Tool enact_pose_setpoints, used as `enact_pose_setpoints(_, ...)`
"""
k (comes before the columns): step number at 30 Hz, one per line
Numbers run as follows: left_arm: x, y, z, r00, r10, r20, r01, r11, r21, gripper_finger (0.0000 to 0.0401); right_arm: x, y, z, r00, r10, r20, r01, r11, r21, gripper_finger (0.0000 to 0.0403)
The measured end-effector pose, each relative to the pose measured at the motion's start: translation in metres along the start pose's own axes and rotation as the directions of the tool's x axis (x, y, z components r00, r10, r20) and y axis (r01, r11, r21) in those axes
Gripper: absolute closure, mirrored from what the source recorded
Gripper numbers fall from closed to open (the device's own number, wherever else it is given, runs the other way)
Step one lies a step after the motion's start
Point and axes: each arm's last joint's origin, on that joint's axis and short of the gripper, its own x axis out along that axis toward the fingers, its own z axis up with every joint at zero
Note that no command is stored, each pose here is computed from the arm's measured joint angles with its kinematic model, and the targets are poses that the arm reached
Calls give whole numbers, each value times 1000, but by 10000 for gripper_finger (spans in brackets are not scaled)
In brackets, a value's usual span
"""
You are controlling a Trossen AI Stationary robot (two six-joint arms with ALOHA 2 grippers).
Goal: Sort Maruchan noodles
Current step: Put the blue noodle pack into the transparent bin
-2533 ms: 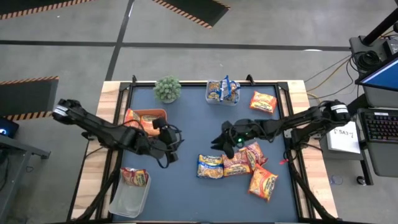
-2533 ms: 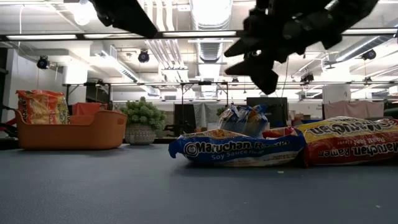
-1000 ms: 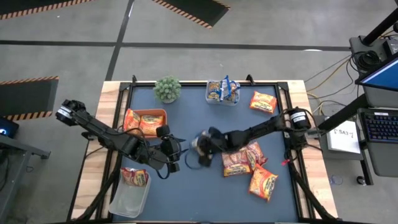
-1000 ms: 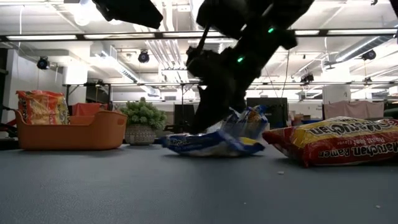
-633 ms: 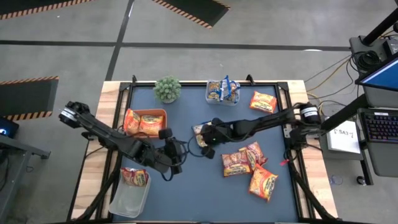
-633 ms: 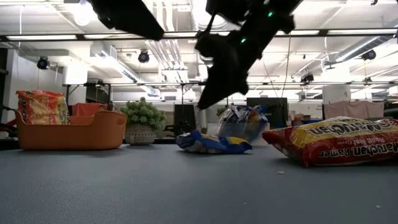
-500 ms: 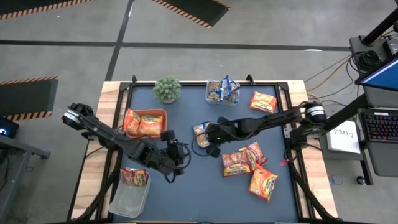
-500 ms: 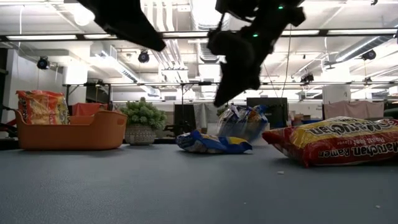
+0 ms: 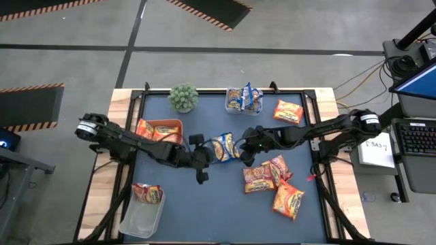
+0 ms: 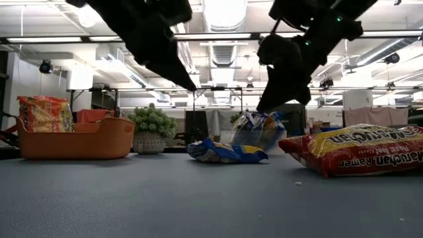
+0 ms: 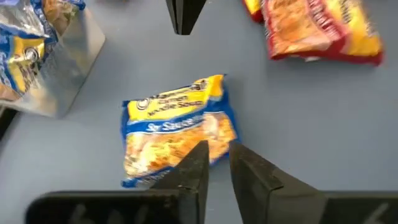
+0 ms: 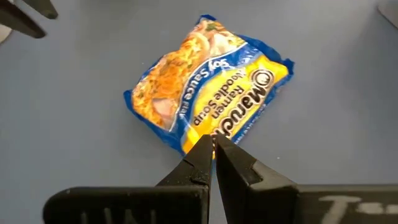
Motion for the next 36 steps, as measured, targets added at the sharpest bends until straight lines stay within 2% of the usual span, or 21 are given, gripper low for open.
enact_pose_setpoints(5, 16, 19, 0, 1000, 26, 3, -27, 993, 112, 392, 4, -17, 4, 1000, 24, -6, -24, 998, 57, 394)
enact_pose_setpoints(8, 26, 30, -4, 999, -40, 7, 38, 988, 148, 398, 8, -29, 10, 1000, 31, -6, -30, 995, 97, 394)
enact_pose_setpoints(11, 35, 42, -12, 995, -95, 35, 89, 985, 146, 398, 13, -42, 14, 998, 52, -20, -49, 990, 133, 394)
enact_pose_setpoints(15, 44, 53, -27, 994, -93, 62, 86, 990, 114, 400, 18, -51, 19, 999, 55, -2, -53, 986, 161, 394)
enact_pose_setpoints(22, 48, 51, -50, 983, -126, 132, 116, 990, 83, 401, 27, -50, 19, 995, 95, 5, -93, 958, 270, 385)
enact_pose_setpoints(26, 49, 51, -57, 981, -120, 153, 114, 992, 50, 401, 33, -49, 17, 995, 95, -3, -89, 941, 326, 347)
enact_pose_setpoints(36, 49, 52, -64, 970, -109, 216, 104, 994, 33, 401, 54, -49, 15, 993, 107, 41, -115, 922, 369, 189)
